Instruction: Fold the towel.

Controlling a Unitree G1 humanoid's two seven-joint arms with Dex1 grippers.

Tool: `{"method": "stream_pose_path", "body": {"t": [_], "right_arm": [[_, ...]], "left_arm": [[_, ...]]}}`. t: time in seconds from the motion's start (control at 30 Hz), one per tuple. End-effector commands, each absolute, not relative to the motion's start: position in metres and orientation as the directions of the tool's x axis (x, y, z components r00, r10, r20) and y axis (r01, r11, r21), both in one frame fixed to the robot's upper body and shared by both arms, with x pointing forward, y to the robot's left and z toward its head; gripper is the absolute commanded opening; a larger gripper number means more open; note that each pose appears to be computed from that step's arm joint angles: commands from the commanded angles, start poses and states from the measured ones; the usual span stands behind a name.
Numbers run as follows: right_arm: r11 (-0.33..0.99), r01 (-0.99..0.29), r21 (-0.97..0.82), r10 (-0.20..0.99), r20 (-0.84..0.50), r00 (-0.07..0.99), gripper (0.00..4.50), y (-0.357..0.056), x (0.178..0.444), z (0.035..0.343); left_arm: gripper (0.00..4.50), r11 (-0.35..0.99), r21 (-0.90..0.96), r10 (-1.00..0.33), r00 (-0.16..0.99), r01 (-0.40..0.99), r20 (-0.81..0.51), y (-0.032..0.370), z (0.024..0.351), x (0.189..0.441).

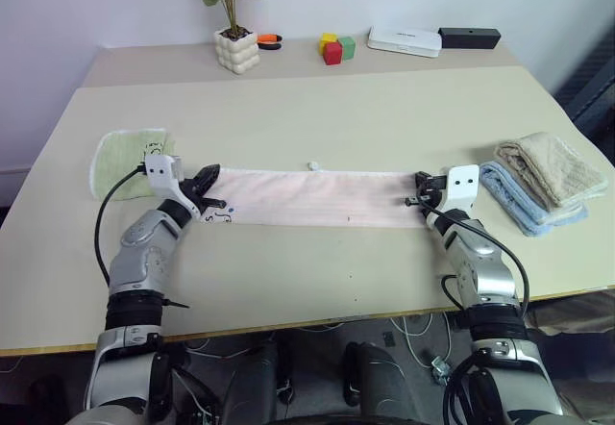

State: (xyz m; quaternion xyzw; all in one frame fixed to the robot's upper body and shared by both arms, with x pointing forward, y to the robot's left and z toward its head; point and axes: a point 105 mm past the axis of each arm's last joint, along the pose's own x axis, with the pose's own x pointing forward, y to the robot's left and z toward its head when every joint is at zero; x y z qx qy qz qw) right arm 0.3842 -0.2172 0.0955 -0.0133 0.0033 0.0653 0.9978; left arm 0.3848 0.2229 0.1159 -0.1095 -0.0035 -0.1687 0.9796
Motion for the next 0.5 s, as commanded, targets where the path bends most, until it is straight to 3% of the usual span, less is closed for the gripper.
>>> {"method": "stream_pose_path", "body": {"t": [0.03, 0.13, 0.27, 0.33, 0.37, 0.5], "right_arm": [[0.979, -0.171, 0.113, 0.163, 0.081, 0.983, 0.25, -0.221, 0.38, 0.118], [0.941, -0.177, 0.29, 0.144, 0.133, 0.981, 1.22, -0.227, 0.367, 0.138], [0.854, -0.207, 0.476, 0.153, 0.151, 0.977, 3.24, -0.231, 0.339, 0.154], [0.79, -0.187, 0.584, 0.161, 0.096, 0.982, 4.37, -0.23, 0.321, 0.148], [0.767, -0.163, 0.621, 0.158, 0.063, 0.985, 4.5, -0.231, 0.313, 0.144], [0.654, -0.025, 0.756, 0.095, -0.049, 0.994, 4.5, -0.24, 0.284, 0.129]], "left_arm": [[0.25, 0.876, -0.246, -0.4, 0.91, 0.416, 0.114, 0.227, 0.135, 0.379], [1.21, 0.842, -0.222, -0.473, 0.871, 0.491, 0.133, 0.221, 0.142, 0.374], [3.18, 0.795, -0.164, -0.557, 0.81, 0.584, 0.181, 0.21, 0.153, 0.367], [4.25, 0.75, -0.107, -0.632, 0.755, 0.653, 0.174, 0.205, 0.153, 0.36], [4.45, 0.728, -0.081, -0.664, 0.73, 0.68, 0.162, 0.203, 0.153, 0.357], [4.45, 0.602, -0.044, -0.782, 0.6, 0.797, 0.172, 0.198, 0.167, 0.344]]}}
